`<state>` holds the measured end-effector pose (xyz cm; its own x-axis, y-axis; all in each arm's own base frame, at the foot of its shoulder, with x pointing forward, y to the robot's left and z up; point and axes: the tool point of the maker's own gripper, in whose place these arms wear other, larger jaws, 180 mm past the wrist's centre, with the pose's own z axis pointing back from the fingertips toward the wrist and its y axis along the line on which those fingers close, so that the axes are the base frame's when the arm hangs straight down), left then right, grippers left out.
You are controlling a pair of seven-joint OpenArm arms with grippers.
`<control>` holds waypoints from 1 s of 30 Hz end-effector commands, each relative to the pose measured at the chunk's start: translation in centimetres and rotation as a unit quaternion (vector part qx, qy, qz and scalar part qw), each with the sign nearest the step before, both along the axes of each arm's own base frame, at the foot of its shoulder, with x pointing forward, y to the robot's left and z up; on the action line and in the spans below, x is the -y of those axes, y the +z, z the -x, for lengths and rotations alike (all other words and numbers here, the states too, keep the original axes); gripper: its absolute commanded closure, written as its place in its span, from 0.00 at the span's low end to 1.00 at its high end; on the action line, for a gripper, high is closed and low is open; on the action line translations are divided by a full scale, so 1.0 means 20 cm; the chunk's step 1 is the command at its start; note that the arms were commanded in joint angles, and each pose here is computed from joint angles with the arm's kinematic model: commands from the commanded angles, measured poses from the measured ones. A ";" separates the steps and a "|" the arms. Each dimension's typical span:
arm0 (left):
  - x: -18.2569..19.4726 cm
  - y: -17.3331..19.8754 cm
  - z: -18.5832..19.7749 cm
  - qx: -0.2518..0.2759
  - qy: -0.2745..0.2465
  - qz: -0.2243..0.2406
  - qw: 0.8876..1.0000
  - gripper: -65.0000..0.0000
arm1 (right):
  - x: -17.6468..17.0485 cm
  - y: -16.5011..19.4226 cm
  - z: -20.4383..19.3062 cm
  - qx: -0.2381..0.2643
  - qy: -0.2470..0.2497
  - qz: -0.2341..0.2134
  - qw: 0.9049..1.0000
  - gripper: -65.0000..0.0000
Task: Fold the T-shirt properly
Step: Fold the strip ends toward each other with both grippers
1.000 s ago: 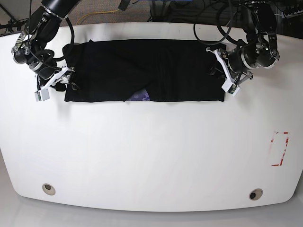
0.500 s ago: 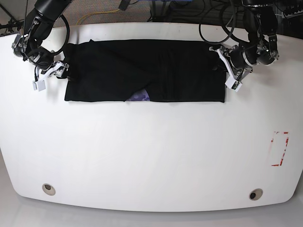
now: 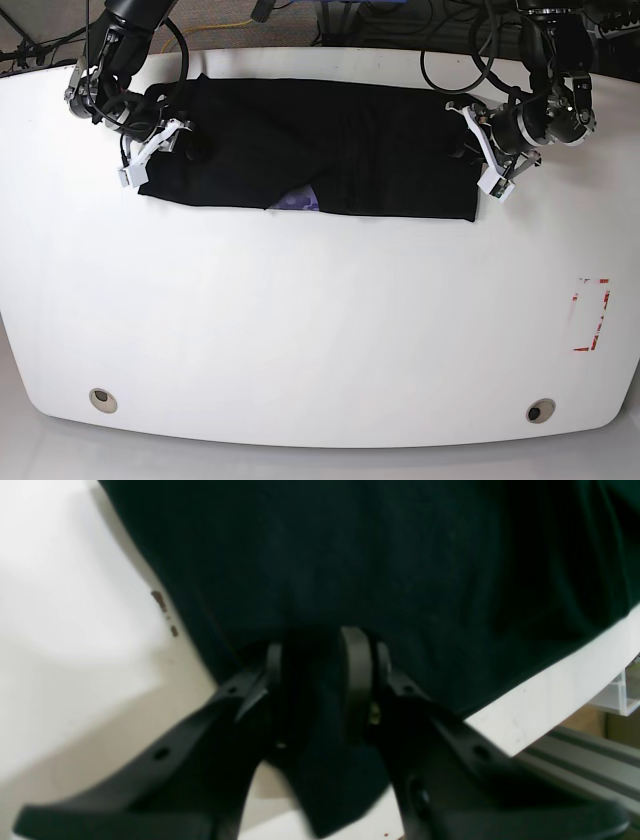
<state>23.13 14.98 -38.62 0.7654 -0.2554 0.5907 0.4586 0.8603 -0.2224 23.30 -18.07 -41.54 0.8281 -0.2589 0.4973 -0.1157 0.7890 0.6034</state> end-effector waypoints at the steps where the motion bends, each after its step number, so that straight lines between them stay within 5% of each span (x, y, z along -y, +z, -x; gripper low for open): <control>1: -0.01 -0.02 -0.01 -0.003 0.004 0.006 1.000 0.81 | 0.03 0.05 -0.04 0.018 0.000 0.009 1.000 0.96; 11: 0.01 -0.17 0.00 -0.037 0.026 0.025 0.999 0.81 | 0.05 0.27 -0.09 0.082 0.024 0.069 0.994 1.00; 21: 0.22 -0.21 0.03 -0.041 -0.004 0.044 0.998 0.81 | 0.00 0.53 -0.11 0.147 0.068 0.143 0.976 1.00; 30: 0.35 -0.21 0.05 -0.044 -0.034 0.057 0.997 0.81 | -0.38 0.63 -0.17 0.201 0.129 0.046 0.970 1.00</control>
<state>22.98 7.76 -42.07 0.7828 -0.1936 0.5913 0.4817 0.7902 -0.3790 25.84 -11.85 -30.73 0.6471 0.0203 0.7621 -0.4864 0.7808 0.3922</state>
